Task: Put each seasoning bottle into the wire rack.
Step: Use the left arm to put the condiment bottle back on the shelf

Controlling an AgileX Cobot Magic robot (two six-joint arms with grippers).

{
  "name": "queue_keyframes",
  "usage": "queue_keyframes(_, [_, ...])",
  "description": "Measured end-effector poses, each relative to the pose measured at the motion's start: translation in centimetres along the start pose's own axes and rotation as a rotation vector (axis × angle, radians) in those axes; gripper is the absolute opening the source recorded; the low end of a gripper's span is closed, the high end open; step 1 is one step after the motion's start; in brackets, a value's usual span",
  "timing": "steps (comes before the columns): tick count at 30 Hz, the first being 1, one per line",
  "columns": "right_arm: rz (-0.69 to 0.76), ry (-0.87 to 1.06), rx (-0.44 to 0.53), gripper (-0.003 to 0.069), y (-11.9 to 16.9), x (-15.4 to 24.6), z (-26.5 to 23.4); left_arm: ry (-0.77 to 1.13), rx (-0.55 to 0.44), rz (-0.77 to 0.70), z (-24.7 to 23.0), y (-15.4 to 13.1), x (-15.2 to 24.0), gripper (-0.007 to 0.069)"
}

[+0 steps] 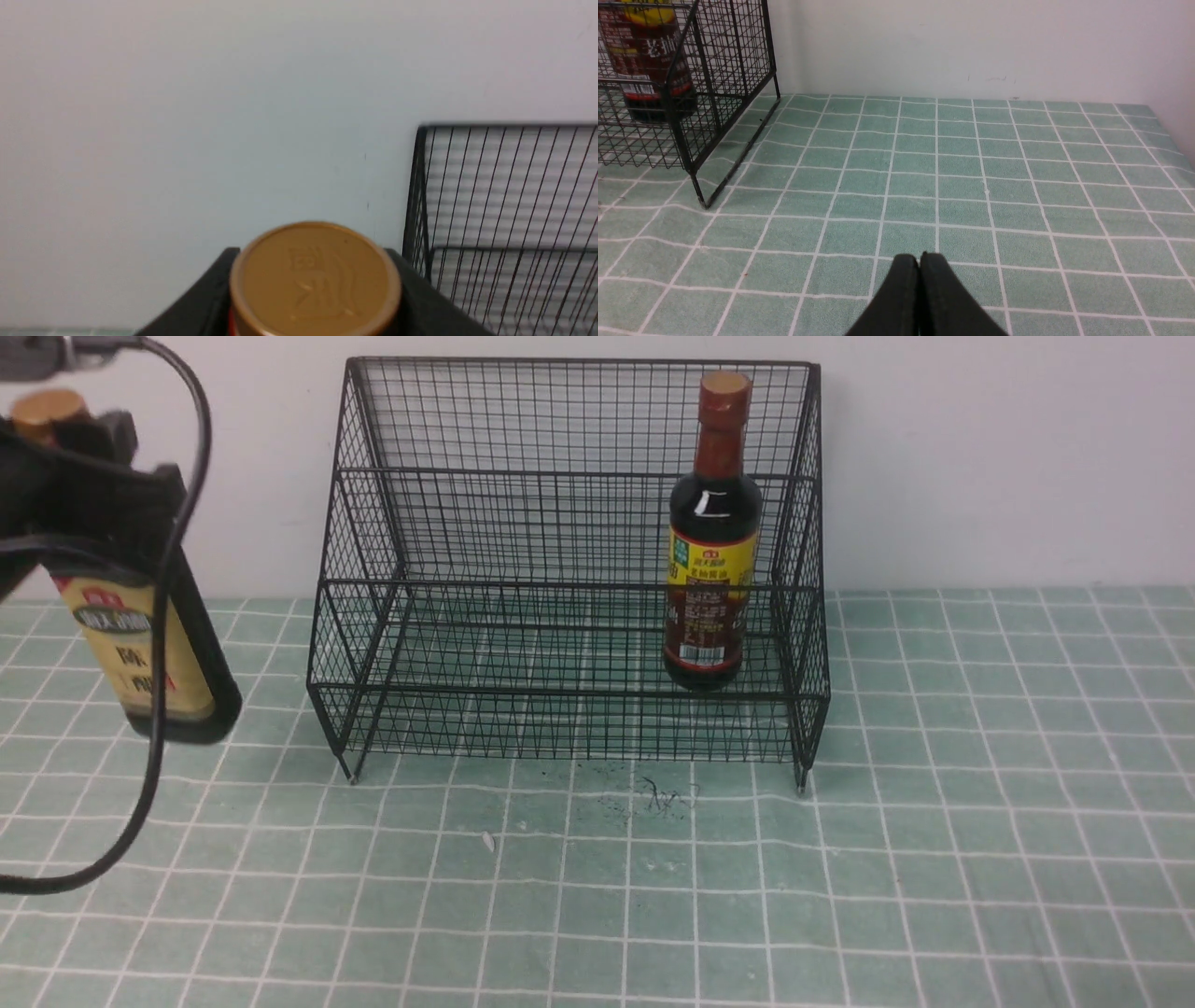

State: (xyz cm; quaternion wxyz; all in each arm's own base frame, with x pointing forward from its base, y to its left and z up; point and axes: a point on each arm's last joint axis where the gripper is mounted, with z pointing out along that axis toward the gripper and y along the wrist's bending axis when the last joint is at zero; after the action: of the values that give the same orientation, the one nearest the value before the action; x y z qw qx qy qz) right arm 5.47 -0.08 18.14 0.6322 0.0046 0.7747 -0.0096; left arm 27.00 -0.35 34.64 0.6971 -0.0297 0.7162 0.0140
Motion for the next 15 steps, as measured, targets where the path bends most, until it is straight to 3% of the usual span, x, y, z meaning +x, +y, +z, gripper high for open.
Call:
queue_keyframes(5, [0.001,0.000,0.000,-0.0013,0.0,0.0,0.0,-0.114,0.097,-0.031,-2.2,-2.3,-2.7,0.0307])
queue_keyframes(10, [0.001,0.000,0.000,-0.0013,0.0,0.0,0.0,-0.143,0.177,-0.050,-2.1,-4.9,-2.5,0.0307])
queue_keyframes(15, [0.001,0.000,0.000,-0.0013,0.0,0.0,0.0,-0.147,0.192,-0.086,-0.5,-6.6,-1.8,0.0307])
